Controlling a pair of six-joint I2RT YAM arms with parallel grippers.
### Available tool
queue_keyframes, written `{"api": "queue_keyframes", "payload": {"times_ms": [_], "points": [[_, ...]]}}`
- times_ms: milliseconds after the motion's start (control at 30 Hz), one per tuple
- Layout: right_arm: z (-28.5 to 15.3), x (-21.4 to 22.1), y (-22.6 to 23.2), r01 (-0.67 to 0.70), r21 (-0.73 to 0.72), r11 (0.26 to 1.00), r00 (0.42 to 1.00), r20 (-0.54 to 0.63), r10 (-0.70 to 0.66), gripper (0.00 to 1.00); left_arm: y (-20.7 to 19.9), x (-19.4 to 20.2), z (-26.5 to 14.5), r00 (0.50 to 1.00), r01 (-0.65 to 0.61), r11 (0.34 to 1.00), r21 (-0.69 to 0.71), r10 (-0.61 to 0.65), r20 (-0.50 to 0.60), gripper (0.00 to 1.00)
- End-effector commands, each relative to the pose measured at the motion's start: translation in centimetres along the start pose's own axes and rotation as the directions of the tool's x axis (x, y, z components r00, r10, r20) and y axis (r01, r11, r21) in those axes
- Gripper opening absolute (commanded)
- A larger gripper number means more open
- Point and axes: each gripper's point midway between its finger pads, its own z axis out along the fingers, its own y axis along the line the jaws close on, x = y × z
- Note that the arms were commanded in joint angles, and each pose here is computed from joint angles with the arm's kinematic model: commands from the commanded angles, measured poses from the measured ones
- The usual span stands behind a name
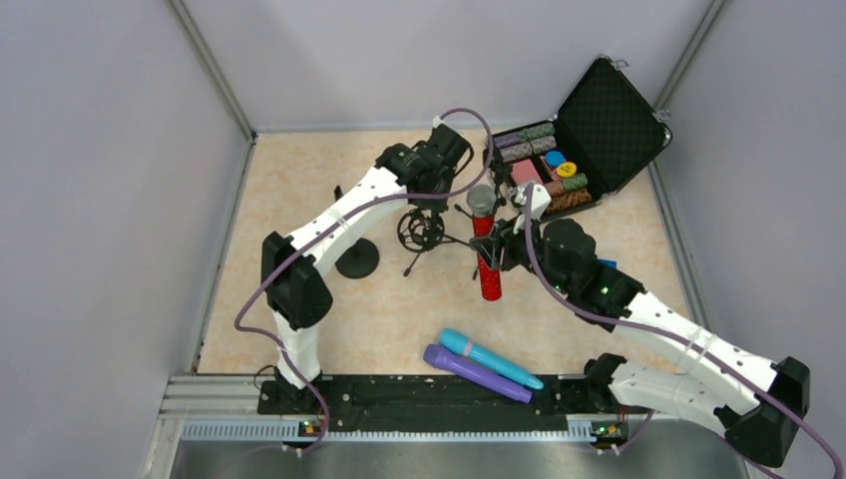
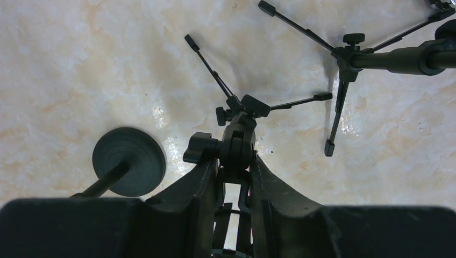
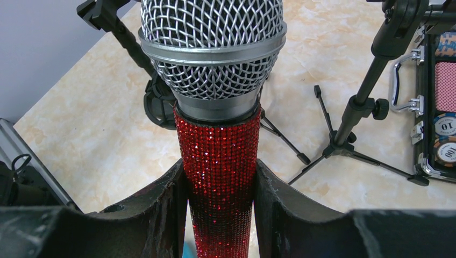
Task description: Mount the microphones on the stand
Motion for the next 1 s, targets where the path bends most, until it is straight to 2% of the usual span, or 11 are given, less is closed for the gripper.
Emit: {"api": "queue_keyframes", "payload": {"times_ms": [0, 67, 200, 533, 767, 967], "points": [[-0.7, -4.0, 0.5, -0.018, -0.019, 1.000, 0.990, 0.140, 0.021, 0.00, -1.2, -1.4, -2.5, 0.998, -0.015, 0.997, 0.069, 0.011, 0.066, 0.38], [-0.8, -4.1, 0.5, -0.018, -0.020, 1.000, 0.990, 0.141, 0.021, 0.00, -1.4, -1.6, -2.9, 0.996, -0.022, 0.996, 0.091, 0.014, 0.083, 0.49], [-0.9, -4.1, 0.4, -0.018, -0.018, 1.000, 0.989, 0.144, 0.021, 0.00, -1.8, -1.9, -3.6, 0.993, -0.026, 0.991, 0.133, 0.011, 0.114, 0.65], [-1.2, -4.4, 0.4, -0.017, -0.016, 1.000, 0.987, 0.156, 0.019, 0.00, -1.6, -4.8, -6.9, 0.965, -0.038, 0.984, 0.177, -0.010, 0.263, 0.70], [-1.4, -4.4, 0.3, -0.018, -0.014, 1.000, 0.987, 0.161, 0.020, 0.00, -0.6, -8.4, -10.7, 0.904, -0.083, 0.983, 0.162, 0.006, 0.427, 0.76], [-1.6, -4.6, 0.3, -0.019, -0.014, 1.000, 0.985, 0.170, 0.021, 0.00, 1.4, -11.0, -14.1, 0.837, -0.101, 0.990, 0.096, 0.033, 0.546, 0.91]]}}
